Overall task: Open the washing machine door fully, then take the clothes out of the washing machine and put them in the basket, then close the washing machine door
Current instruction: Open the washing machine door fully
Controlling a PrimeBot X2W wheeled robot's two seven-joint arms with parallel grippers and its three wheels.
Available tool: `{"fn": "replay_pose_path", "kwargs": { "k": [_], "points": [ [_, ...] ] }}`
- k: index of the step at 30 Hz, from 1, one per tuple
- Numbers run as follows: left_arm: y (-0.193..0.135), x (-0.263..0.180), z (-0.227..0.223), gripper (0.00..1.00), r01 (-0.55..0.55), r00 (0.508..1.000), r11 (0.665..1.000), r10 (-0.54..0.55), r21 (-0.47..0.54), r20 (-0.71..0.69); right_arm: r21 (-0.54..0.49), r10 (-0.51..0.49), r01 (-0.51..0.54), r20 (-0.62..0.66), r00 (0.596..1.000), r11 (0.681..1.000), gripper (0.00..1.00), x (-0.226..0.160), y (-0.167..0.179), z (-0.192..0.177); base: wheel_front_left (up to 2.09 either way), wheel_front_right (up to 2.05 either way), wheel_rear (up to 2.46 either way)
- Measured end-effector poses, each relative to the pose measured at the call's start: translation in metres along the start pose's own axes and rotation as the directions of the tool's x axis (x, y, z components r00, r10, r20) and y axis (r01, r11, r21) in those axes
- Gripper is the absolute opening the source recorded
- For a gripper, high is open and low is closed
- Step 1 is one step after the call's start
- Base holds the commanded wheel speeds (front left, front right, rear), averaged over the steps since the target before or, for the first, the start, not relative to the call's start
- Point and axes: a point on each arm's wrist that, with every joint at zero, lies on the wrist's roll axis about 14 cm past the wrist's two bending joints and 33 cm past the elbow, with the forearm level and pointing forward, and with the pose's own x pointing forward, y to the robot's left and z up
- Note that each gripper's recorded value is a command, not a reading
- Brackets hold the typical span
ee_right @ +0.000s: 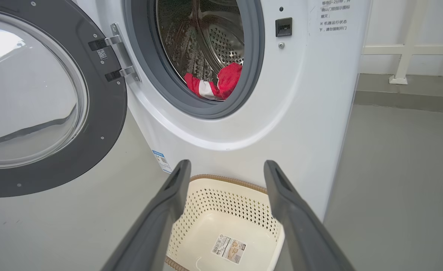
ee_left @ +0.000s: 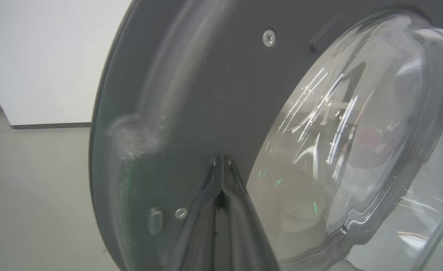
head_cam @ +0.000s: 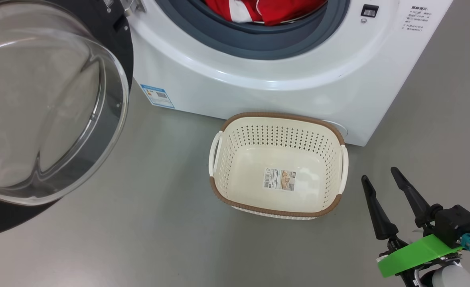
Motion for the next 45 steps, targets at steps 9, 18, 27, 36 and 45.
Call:
{"fn": "replay_pose_path", "kwargs": {
  "k": [9, 18, 27, 36, 45],
  "points": [
    [-0.019, -0.021, -0.009, 0.14, 0.092, 0.996, 0.996, -0.092, -0.013, -0.02, 0.0, 0.009, -0.009, 0.028, 1.0, 1.0, 1.0, -0.005, 0.011, 0.011, 0.0, 0.0, 0.0],
    [-0.041, -0.049, -0.01, 0.34, 0.193, 0.981, 0.98, -0.193, -0.039, -0.012, -0.02, 0.005, -0.004, 0.063, 0.998, 1.0, 1.0, -0.012, 0.013, 0.027, 0.0, 0.0, 0.0],
    [-0.077, -0.076, -0.013, 0.87, 0.324, 0.946, 0.943, -0.325, -0.075, -0.009, -0.027, -0.03, 0.033, 0.085, 0.996, 0.999, 1.0, -0.028, 0.007, 0.036, 0.0, 0.0, 0.0],
    [-0.116, -0.096, -0.026, 1.0, 0.433, 0.897, 0.893, -0.44, -0.122, -0.041, -0.023, -0.098, 0.101, 0.112, 0.989, 0.995, 1.0, -0.042, -0.011, 0.044, 0.0, 0.0, 0.0],
    [-0.162, -0.11, -0.03, 1.0, 0.556, 0.824, 0.821, -0.565, -0.128, -0.047, -0.005, -0.197, 0.199, 0.137, 0.971, 0.98, 1.0, -0.064, -0.037, 0.05, 0.0, 0.0, 0.0]
  ]
}}
